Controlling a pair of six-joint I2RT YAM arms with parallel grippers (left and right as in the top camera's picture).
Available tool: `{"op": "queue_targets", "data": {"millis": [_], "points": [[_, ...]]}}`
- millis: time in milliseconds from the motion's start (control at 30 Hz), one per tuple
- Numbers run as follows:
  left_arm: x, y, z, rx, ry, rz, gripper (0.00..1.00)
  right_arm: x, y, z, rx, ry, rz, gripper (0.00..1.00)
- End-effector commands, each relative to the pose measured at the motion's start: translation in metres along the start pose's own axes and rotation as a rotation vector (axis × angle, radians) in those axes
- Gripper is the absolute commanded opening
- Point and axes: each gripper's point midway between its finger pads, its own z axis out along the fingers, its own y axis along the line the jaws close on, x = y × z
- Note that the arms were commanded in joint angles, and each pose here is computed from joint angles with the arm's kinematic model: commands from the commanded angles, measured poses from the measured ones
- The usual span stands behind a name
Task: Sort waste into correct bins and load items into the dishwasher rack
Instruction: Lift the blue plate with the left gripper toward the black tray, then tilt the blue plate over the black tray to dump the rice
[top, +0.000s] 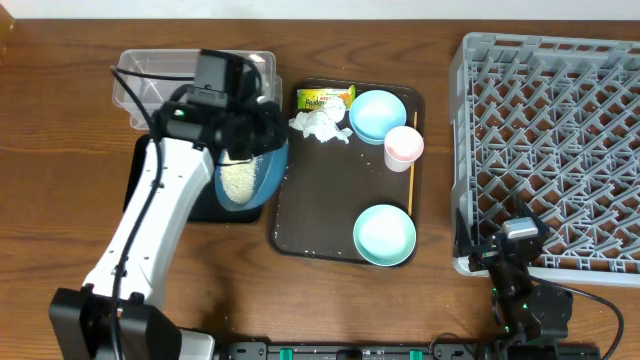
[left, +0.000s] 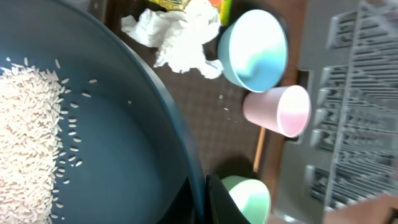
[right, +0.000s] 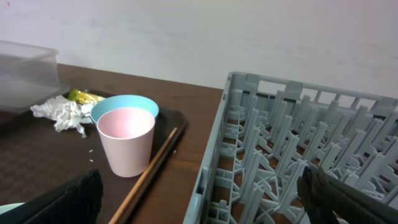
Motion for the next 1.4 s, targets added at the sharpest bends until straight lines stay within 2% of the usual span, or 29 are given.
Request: {"op": "queue_targets", "data": {"millis": [0, 100, 400, 533, 667, 867, 1033, 1367], "points": [[-0.003, -0.012, -0.016, 0.143, 0.021, 0.03, 0.06, 0.0, 0.001, 0.0, -0.003, 0.0, -0.01, 0.99], [-0.009, -0.003, -0.024, 0.167, 0.012, 0.001, 0.06, 0.0, 0.001, 0.0, -0.003, 0.0, -0.01, 0.99], [-0.01, 0.0, -0.042, 0.364, 0.042, -0.029, 0.06, 0.0, 0.001, 0.0, -0.003, 0.0, -0.01, 0.99], [-0.008, 0.012, -0.042, 0.38, 0.049, -0.075, 0.06, 0.0, 0.001, 0.0, -0.003, 0.0, -0.01, 0.99], [-0.013, 0.025, -0.047, 0.39, 0.028, -0.105, 0.06, 0.0, 0.001, 0.0, -0.003, 0.0, -0.01, 0.99], [-0.018, 0.019, -0.071, 0.598, -0.001, -0.067, 0.06, 0.0, 0.001, 0.0, -0.003, 0.0, -0.01, 0.99], [-0.018, 0.037, -0.074, 0.615, -0.02, -0.112, 0.06, 0.0, 0.001, 0.0, -0.003, 0.0, -0.01, 0.99], [-0.02, 0.057, -0.103, 0.807, -0.118, -0.107, 0.06, 0.0, 0.001, 0.0, -0.003, 0.0, -0.01, 0.99]]}}
